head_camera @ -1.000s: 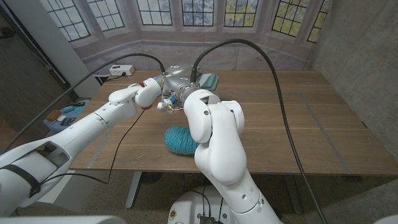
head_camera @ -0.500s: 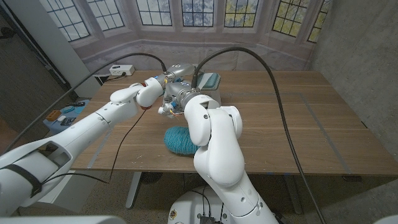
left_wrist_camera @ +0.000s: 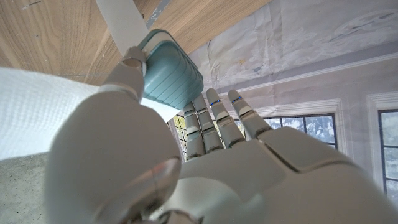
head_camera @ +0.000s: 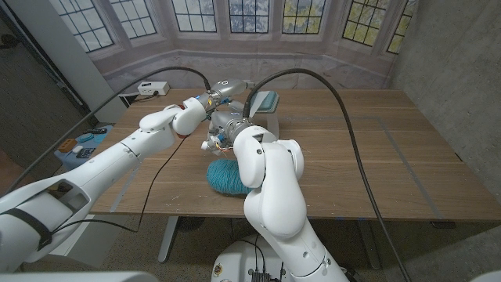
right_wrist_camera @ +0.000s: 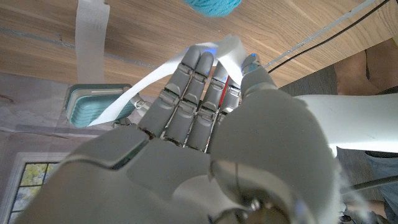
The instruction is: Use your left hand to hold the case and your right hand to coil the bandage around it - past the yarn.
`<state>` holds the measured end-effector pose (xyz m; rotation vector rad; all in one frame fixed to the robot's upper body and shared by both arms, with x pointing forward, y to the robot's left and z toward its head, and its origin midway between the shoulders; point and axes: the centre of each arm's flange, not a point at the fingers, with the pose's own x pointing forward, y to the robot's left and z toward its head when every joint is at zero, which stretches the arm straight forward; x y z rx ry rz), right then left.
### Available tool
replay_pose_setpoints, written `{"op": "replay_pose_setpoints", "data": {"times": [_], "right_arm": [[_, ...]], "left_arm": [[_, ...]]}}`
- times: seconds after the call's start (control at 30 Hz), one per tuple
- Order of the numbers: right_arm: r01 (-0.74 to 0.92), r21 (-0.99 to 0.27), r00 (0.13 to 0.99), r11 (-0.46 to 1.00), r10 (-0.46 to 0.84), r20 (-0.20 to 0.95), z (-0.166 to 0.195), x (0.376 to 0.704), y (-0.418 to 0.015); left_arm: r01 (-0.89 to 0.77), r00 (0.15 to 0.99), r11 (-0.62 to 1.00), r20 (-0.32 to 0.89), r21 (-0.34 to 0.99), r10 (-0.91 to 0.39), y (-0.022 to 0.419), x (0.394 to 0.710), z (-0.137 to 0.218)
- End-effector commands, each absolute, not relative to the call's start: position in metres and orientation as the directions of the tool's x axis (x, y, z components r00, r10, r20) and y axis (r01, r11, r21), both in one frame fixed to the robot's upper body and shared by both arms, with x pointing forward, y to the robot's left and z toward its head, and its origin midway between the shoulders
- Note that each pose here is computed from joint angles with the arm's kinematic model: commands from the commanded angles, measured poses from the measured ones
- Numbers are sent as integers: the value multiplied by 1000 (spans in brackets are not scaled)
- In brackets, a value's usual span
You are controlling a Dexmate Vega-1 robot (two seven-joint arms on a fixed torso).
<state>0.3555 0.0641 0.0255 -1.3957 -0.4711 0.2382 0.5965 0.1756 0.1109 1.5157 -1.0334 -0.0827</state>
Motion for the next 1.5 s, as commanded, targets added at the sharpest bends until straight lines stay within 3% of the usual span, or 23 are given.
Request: {"op": "replay_pose_setpoints", "data": {"times": [0.03, 0.93, 1.5], "right_arm": [[44, -984, 895, 171, 432, 115, 13, 357, 65], [-63, -979, 914, 193, 406, 21, -9, 382, 62], [-26, -981, 919, 195, 392, 53, -13, 403, 62]], "left_arm": [[-554, 585, 136, 500, 821, -638, 174, 595, 119], [-570, 565, 136, 507, 810, -651, 167, 589, 133], [-600, 546, 135, 527, 788, -651, 164, 576, 145]]}}
